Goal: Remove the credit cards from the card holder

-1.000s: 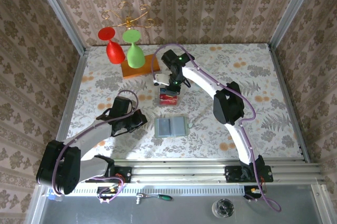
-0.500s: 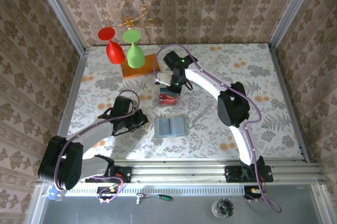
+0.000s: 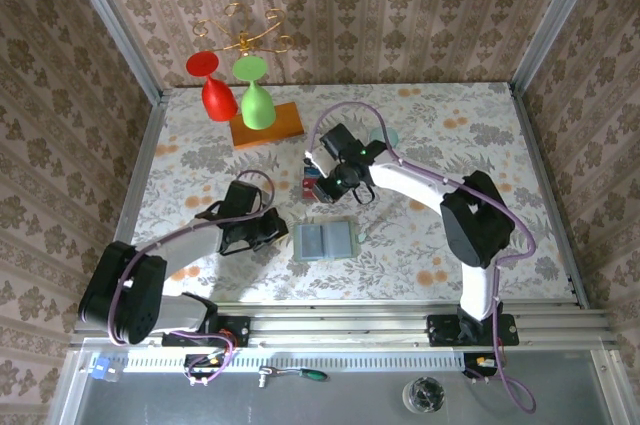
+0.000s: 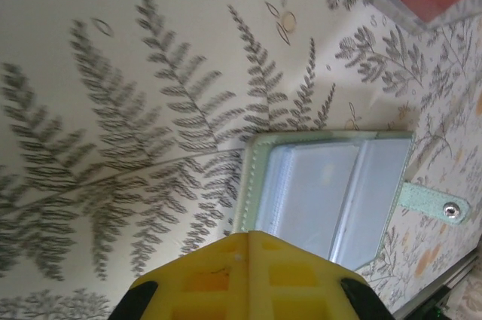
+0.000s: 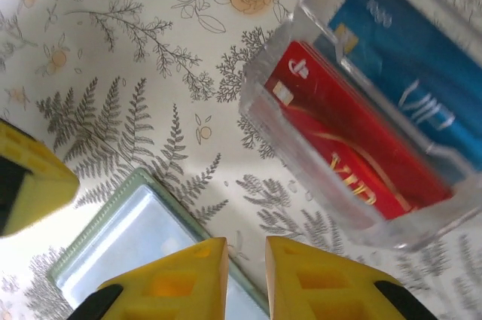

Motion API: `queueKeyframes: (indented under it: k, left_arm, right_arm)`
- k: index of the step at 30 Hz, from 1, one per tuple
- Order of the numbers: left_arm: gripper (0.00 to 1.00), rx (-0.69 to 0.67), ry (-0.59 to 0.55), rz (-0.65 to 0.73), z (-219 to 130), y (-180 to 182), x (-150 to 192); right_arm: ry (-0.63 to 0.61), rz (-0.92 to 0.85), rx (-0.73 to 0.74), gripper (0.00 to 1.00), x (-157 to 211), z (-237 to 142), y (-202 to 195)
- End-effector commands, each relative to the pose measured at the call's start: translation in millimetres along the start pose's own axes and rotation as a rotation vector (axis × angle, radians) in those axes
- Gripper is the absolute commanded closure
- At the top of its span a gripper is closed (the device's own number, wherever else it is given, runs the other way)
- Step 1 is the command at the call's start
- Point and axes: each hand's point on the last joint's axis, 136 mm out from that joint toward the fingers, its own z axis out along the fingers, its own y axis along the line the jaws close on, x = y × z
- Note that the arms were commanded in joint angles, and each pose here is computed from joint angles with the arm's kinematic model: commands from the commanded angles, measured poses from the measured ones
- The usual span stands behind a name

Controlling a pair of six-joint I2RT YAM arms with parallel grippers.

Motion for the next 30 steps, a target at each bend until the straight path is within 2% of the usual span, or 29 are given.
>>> queueKeyframes:
  k: [1, 8, 14, 23, 30]
  left_arm:
    - [0.97, 0.018, 0.002, 0.047, 2, -15, -1]
    - [0.99, -0.025, 0.044, 0.067, 13, -14, 11]
    - [1.0, -0.078, 0.045, 0.068, 14, -3, 17]
    - [1.0, -0.132, 0.069, 0.066, 17, 8, 22]
    - [1.0, -0.152, 0.075, 0.076, 19, 11, 21]
  right_arm:
    - [-0.122, 0.22, -0.017, 0.78, -12, -11, 8]
    - [-0.078, 0.462, -0.098, 0.83, 25, -2, 33]
    - [-0.004, 0.543, -0.152, 0.84, 50, 8, 54]
    - [0.071, 0.578, -0.209, 0.72, 62, 22, 72]
    - [0.097, 0.596, -0.254, 0.68, 64, 32, 83]
